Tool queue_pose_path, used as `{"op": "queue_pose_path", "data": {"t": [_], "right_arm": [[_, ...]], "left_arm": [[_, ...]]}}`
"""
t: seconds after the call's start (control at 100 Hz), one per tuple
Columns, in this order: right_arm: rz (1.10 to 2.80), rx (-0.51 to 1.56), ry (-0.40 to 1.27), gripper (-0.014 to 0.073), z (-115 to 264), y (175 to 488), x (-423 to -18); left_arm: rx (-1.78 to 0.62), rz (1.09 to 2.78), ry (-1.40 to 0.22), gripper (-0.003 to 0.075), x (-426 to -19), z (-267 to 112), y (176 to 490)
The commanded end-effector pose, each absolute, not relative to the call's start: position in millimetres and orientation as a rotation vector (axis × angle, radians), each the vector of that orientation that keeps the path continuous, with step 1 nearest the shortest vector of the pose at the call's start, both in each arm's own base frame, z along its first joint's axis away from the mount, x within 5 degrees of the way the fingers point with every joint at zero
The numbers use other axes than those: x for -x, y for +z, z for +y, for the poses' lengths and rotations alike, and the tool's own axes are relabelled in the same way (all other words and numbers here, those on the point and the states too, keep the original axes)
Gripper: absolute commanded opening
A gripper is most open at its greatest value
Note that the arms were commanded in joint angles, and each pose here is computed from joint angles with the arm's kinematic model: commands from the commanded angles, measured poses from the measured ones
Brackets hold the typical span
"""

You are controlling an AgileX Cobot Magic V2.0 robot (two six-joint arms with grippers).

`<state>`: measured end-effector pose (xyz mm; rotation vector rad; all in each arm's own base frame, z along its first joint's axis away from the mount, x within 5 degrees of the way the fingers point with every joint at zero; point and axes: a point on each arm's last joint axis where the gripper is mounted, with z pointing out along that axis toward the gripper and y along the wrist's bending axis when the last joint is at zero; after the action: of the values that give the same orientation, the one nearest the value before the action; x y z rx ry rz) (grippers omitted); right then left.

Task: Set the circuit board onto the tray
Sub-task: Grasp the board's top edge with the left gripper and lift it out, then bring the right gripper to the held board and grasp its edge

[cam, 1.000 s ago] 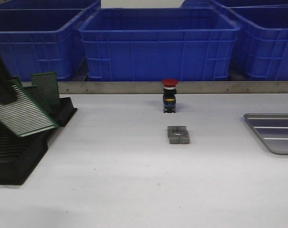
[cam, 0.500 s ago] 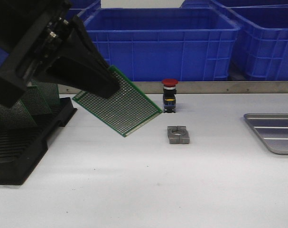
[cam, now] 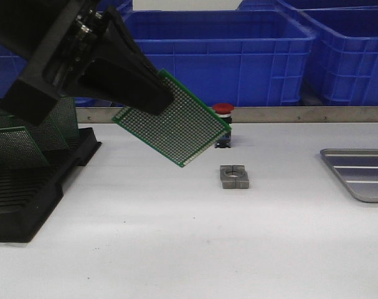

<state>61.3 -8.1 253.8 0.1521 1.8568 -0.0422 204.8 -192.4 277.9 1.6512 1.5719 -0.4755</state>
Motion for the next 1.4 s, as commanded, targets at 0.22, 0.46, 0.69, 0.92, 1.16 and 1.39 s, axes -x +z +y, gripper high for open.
{"op": "queue_pose_path", "data": {"t": [0.22,0.46,0.69,0.92,1.16,1.39], "right_arm": [[2.005,-0.146,0.049,-0.0036,-3,290,-98],[2.070,0.008,0.313,0.0333,26,295,-121],[2.120,0.329,0.549,0.0375,68,298,-144],[1.947,0.896,0.515,0.0375,102,299,-162],[1.769,1.171,0.455,0.0370,121,289,-176],[1.756,1.220,0.457,0.0370,134,280,-198]], "left_arm": [[-1.575,1.539,-0.499,-0.0020,-204,-195,296],[-1.573,1.540,-0.500,-0.0020,-204,-195,296],[-1.572,1.540,-0.501,-0.0020,-204,-195,296],[-1.572,1.540,-0.501,-0.0020,-204,-195,296],[-1.570,1.541,-0.503,-0.0020,-204,-195,296],[-1.570,1.541,-0.503,-0.0020,-204,-195,296]]}}
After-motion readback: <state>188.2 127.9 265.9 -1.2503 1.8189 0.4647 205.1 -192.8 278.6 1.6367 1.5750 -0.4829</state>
